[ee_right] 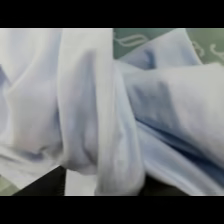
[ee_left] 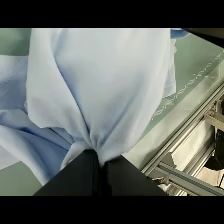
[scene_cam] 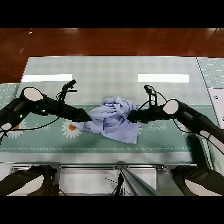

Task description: Fold the shirts.

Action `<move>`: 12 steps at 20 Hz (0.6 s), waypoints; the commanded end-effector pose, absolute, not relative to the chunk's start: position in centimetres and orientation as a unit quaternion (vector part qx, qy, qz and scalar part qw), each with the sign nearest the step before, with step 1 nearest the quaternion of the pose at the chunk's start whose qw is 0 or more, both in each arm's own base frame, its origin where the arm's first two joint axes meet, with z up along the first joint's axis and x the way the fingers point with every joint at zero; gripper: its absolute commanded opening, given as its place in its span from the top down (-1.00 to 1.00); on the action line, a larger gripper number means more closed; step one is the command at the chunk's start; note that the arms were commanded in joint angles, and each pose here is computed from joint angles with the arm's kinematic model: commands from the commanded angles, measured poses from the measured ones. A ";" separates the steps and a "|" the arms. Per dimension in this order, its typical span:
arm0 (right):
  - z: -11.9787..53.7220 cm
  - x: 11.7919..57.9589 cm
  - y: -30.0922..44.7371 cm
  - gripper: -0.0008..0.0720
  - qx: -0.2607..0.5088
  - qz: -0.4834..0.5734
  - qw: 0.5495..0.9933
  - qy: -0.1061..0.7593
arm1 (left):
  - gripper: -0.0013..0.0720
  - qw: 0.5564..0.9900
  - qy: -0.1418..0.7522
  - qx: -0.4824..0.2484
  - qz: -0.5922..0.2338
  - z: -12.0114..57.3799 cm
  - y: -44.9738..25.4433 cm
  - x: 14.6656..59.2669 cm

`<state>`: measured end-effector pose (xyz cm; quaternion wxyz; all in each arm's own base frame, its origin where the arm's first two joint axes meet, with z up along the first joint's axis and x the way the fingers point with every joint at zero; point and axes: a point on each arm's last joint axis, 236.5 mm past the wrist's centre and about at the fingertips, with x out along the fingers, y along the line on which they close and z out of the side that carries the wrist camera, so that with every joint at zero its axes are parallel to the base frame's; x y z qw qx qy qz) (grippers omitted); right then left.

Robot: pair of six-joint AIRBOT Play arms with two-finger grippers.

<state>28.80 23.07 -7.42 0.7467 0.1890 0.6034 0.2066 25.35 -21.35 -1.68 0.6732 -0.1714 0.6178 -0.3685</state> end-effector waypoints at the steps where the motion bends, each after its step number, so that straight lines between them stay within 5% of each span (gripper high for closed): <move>1: -9.1 29.9 23.9 0.48 0.212 0.177 0.754 0.596 | 0.89 0.674 0.618 -0.171 -0.368 -1.7 -21.3 25.4; 2: -8.8 30.0 23.6 0.89 0.215 0.177 0.752 0.597 | 0.90 0.676 0.614 -0.167 -0.371 -1.7 -21.3 25.5; 7: 1.9 31.2 18.2 0.89 0.114 0.221 0.806 0.538 | 0.90 0.738 0.556 -0.117 -0.365 2.7 -18.9 28.4; 12: 24.4 32.2 10.6 0.89 0.092 0.178 0.937 0.287 | 0.90 0.857 0.341 -0.073 -0.379 22.8 -17.2 31.1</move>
